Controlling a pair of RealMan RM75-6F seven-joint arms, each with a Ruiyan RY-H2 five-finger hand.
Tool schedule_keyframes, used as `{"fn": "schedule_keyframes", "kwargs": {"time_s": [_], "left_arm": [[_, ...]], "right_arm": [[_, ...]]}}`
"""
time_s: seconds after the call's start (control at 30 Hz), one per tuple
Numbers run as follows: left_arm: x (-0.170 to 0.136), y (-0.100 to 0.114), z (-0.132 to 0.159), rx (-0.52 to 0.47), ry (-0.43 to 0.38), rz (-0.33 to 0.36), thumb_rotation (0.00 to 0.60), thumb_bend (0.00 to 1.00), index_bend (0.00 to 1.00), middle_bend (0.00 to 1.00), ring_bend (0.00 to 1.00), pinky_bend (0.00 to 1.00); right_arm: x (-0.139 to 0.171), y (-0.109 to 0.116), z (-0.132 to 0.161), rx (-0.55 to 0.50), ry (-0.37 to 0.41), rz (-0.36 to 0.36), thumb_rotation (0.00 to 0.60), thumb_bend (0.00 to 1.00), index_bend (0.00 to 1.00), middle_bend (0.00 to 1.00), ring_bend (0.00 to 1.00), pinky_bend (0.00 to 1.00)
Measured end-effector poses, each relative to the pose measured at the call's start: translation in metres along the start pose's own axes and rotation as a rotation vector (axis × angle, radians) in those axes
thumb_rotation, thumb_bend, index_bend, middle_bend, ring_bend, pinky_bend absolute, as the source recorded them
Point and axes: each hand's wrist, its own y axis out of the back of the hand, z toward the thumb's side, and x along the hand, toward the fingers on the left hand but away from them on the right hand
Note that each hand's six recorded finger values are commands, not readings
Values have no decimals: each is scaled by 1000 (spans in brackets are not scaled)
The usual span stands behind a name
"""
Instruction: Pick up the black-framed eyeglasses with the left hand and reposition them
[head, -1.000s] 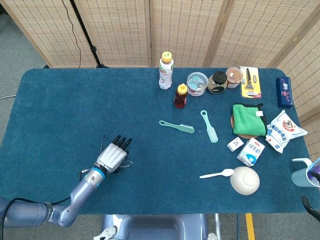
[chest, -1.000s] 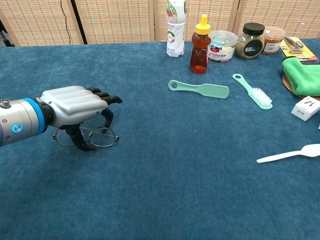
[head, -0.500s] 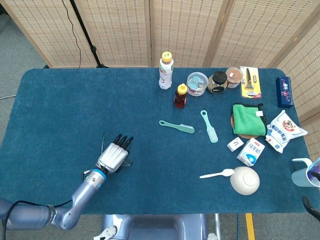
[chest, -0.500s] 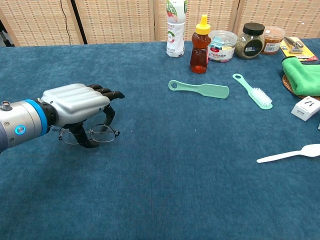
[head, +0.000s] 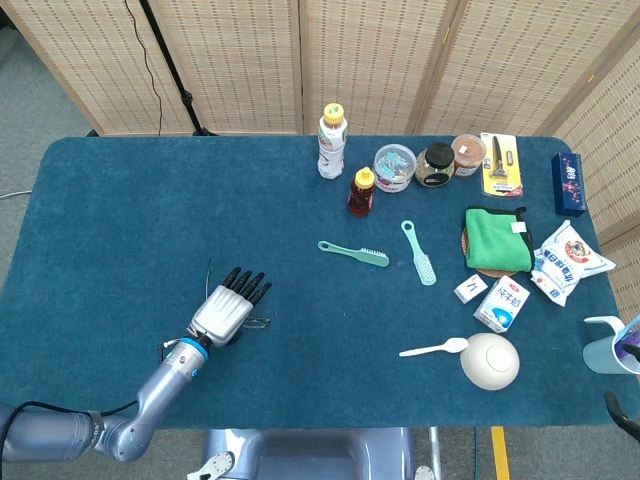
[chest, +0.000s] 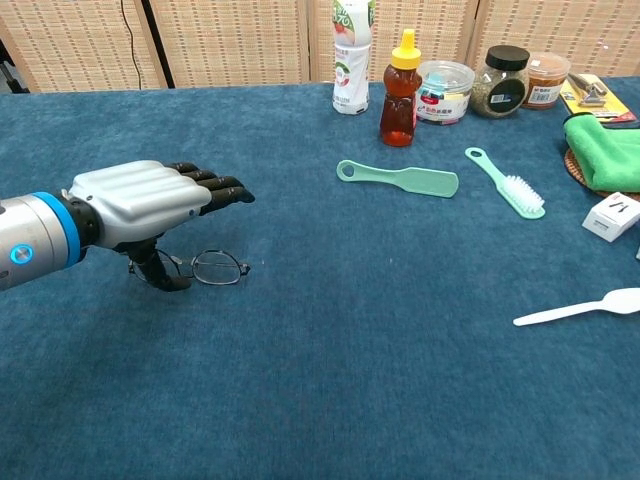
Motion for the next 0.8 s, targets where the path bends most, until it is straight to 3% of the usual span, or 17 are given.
{"fn": "schedule_keyframes", "kwargs": {"time_s": [0.47,0.8], "left_arm": [[-43,-1,-41,16,41,32,547,231,0,0,0,0],[-33,-16,-54,21,81,6,549,231,0,0,0,0]], "right_arm": [[1,-1,1,-5,6,1,600,312,233,74,92,211],[3,-1,0,-6,2,-1,600,312,233,74,92,211]]}}
